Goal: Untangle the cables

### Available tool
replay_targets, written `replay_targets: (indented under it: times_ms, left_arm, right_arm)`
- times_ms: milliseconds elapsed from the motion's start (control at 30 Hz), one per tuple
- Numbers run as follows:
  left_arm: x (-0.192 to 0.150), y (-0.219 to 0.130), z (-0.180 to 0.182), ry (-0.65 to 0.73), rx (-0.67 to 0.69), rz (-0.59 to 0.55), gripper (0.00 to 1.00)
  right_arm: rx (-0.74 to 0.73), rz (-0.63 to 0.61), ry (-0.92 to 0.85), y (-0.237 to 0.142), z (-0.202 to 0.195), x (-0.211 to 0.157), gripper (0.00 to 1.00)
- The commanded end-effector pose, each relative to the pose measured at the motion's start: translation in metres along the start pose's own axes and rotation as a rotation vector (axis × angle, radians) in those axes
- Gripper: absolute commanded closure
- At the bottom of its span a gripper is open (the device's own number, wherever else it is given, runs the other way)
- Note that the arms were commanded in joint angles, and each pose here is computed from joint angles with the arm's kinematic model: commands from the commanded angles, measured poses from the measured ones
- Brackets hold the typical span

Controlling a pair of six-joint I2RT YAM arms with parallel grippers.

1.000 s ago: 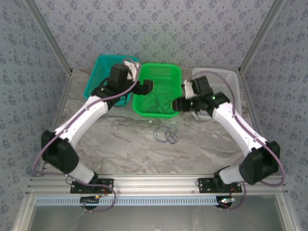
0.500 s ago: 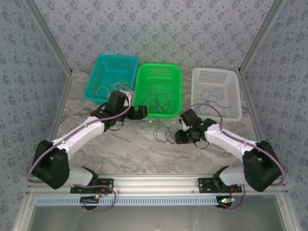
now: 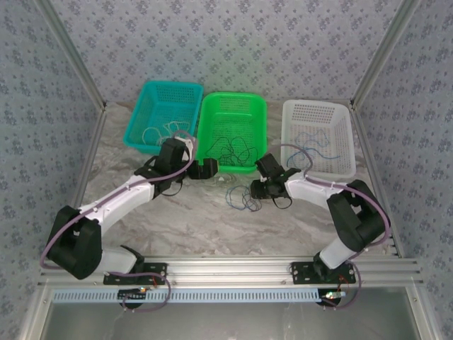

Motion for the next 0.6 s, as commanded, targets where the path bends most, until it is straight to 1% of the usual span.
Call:
replay_targets:
  times_ms: [0, 33, 67, 167, 200, 433, 567]
  left_arm:
    - [0.004, -0.012, -0.007, 0.033, -0.030, -0.040, 0.01]
    - [0.004, -0.012, -0.007, 0.033, -0.026, -0.042, 0.01]
    - [0.004, -0.013, -0.007, 0.034, -0.025, -0.046, 0.00]
    - [0.004, -0.012, -0.007, 0.038, -0.026, -0.049, 0.01]
    - [0.004, -0.011, -0.007, 0.038, -0.024, -0.045, 0.01]
    - [0.005, -0.006, -0.009, 0.033, -0.054, -0.035, 0.00]
    - [0.007, -0.003, -0.017, 0.041, -0.104, -0.026, 0.01]
  right_arm:
    - [-0.038, -0.064, 0.031, 0.006, -0.002, 0.010, 0.66]
    - [-0.051, -0.061, 0.034, 0.009, -0.003, 0.009, 0.70]
    - [-0.058, -0.056, 0.038, 0.011, -0.005, 0.006, 0.75]
    - [-0.038, -0.083, 0.019, 0.006, -0.001, 0.004, 0.96]
    - [-0.035, -0.107, -0.004, -0.001, 0.004, 0.004, 1.00]
    - [-0.059, -0.244, -0.107, -0.070, 0.023, -0.002, 1.00]
    - [-0.039, -0.387, -0.133, -0.120, 0.023, -0.002, 1.00]
Point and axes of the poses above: each hand's point on the last joint's axis, 136 mm out from that joint toward the fingers, its own y axis out along the fingers, its own z axis along the line the jaws close on, x = y × z, the point moved 9 cm from there along -y, back along the fingers, and after that the axes turned 14 degrees about -y, right-handed, at the moved point
